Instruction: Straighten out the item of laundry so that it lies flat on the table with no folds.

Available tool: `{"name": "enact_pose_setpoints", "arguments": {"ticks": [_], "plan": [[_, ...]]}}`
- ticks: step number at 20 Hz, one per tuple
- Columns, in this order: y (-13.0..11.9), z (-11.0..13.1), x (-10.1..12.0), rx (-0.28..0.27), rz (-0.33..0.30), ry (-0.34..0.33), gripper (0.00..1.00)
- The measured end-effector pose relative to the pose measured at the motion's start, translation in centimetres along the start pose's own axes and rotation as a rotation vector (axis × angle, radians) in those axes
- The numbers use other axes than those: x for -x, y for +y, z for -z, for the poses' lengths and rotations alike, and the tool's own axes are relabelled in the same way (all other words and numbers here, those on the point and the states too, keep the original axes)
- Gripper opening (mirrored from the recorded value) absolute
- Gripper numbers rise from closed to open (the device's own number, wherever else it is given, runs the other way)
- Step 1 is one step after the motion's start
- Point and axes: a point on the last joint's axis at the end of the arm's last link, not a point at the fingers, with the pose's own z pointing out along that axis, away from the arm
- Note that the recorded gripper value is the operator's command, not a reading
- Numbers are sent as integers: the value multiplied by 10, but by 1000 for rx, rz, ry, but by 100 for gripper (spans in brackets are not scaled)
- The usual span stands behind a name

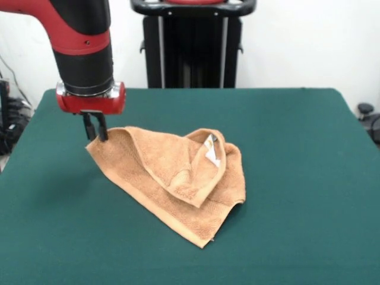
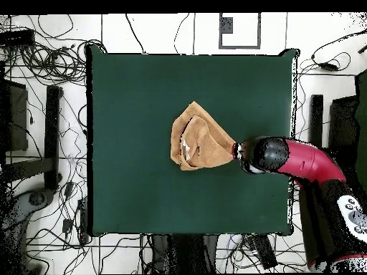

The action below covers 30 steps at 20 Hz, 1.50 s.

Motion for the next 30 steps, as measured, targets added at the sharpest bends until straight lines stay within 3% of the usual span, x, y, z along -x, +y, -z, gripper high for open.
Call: {"name": "enact_pose_setpoints", "arguments": {"ticks": [18, 30], "plan": [[14, 12, -7, -10, 34, 1, 100], [60, 6, -2, -10, 107, -11, 100]]}}
